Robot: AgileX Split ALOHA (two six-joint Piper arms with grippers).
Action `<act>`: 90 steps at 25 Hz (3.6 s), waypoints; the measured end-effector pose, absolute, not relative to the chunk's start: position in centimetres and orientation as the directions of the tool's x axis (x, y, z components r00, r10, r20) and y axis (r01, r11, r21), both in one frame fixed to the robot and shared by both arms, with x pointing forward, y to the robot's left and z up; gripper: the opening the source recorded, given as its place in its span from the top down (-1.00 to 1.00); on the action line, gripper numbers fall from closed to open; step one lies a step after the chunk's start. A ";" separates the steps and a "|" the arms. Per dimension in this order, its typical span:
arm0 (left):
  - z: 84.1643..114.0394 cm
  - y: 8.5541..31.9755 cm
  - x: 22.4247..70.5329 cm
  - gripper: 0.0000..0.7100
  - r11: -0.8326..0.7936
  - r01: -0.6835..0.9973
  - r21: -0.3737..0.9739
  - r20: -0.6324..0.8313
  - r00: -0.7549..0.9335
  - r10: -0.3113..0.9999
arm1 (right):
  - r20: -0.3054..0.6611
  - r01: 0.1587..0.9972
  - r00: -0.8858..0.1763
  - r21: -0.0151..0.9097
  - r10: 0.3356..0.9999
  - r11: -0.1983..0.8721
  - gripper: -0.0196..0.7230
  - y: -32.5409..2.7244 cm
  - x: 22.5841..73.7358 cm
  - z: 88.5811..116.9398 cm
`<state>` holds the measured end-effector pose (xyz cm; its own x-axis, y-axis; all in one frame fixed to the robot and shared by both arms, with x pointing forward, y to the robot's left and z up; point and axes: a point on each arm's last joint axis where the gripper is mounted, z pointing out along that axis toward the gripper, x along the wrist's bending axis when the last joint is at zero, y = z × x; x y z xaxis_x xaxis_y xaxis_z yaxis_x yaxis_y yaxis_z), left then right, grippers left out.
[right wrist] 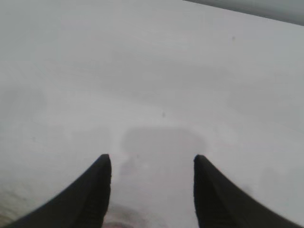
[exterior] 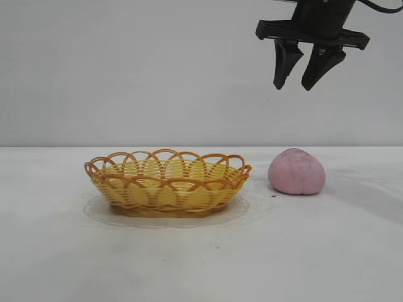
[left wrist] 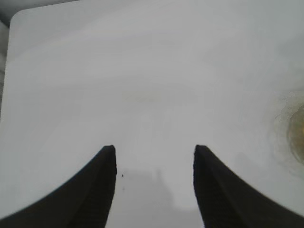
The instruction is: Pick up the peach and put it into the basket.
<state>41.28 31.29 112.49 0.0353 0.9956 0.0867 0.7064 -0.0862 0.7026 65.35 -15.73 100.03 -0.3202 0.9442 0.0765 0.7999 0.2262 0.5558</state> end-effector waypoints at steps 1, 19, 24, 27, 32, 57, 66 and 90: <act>112.7 31.2 39.9 0.09 -0.076 0.714 0.696 0.083 0.025 0.996 | 0.079 0.803 -0.319 0.552 0.944 0.225 0.05 -15.7 65.3 100.0; 104.4 30.4 24.4 0.09 0.026 0.580 0.814 0.026 -0.081 0.996 | 0.095 0.828 -0.346 0.498 0.933 0.256 0.05 -15.6 64.7 99.7; 104.3 30.3 23.0 0.09 0.021 0.505 0.863 0.025 -0.085 0.996 | 0.103 0.852 -0.351 0.446 0.931 0.273 0.05 -15.7 64.3 99.5; 104.3 30.3 23.0 0.09 0.021 0.507 0.862 0.025 -0.085 0.996 | 0.118 0.876 -0.356 0.388 0.927 0.287 0.05 -15.7 63.8 99.1; 104.3 30.3 23.0 0.09 0.023 0.507 0.862 0.024 -0.086 0.996 | 0.162 0.910 -0.371 0.257 0.914 0.324 0.05 -15.4 63.2 97.1; 104.3 30.3 23.0 0.09 0.023 0.507 0.862 0.024 -0.086 0.996 | 0.226 0.702 -0.703 0.370 0.674 0.608 0.95 -4.3 57.0 99.7; 104.3 30.3 23.0 0.09 0.023 0.507 0.862 0.024 -0.086 0.996 | 0.245 0.693 -0.721 0.260 0.649 0.672 0.95 -1.2 56.1 93.4; 104.3 30.3 23.0 0.09 0.023 0.507 0.862 0.024 -0.086 0.996 | 0.152 0.876 -0.279 0.445 0.948 0.186 0.14 -19.5 67.3 98.9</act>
<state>23.01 30.29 104.32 -0.0859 0.9960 0.0239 0.5068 0.0231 0.8618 67.33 -19.51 98.85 -0.2788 0.9482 0.1521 0.8761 0.1862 0.4448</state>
